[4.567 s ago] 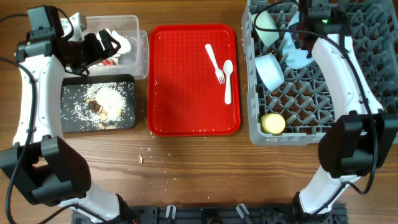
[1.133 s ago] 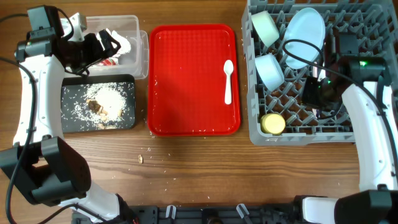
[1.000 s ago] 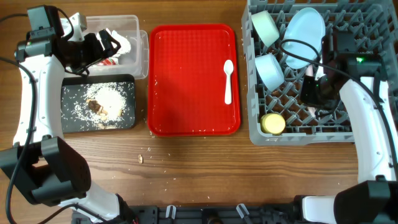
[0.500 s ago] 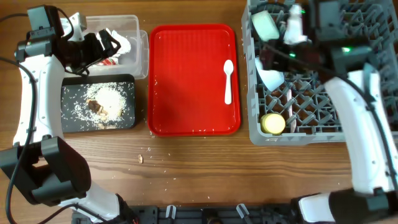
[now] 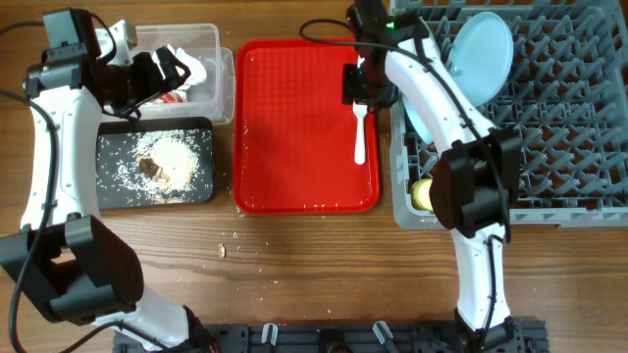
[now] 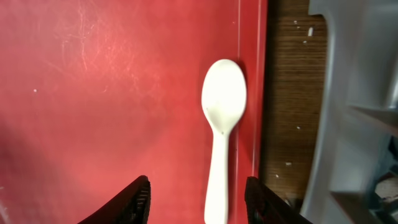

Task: Sort waste into correct bins and load items into the dishwasher rack

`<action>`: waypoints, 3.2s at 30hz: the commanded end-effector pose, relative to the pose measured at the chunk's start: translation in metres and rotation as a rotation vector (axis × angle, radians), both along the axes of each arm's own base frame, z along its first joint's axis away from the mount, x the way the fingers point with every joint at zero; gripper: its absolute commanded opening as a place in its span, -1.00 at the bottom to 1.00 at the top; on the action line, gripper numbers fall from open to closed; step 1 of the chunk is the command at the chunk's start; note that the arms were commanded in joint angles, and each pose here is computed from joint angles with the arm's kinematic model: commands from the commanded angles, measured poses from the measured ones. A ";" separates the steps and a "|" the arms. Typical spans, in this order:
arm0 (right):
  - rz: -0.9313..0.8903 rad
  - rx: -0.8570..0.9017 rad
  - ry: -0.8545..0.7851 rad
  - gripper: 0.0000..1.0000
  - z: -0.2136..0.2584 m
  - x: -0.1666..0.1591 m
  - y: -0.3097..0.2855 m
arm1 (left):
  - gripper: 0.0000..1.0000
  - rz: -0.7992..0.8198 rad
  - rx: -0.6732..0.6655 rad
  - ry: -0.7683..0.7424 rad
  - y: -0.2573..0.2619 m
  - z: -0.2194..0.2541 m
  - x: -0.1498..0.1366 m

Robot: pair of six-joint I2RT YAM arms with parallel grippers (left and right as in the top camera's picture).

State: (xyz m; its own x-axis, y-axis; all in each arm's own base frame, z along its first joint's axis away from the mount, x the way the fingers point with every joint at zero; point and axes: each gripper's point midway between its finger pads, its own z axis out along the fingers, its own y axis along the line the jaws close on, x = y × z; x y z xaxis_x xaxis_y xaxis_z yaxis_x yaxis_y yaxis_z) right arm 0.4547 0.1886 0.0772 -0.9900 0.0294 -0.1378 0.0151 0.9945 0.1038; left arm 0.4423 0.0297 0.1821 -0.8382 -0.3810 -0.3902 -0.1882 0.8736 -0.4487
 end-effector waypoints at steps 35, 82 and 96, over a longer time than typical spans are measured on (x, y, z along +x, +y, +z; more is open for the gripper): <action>-0.020 -0.046 -0.156 -0.91 0.196 -0.108 -0.078 | 1.00 0.011 0.005 -0.023 0.003 0.010 0.002; -0.201 0.204 -0.370 0.99 0.239 -0.185 -0.144 | 1.00 0.011 0.004 -0.022 0.003 0.010 0.002; -0.020 0.009 -1.038 1.00 0.238 -0.156 -0.171 | 1.00 0.011 0.005 -0.023 0.003 0.010 0.002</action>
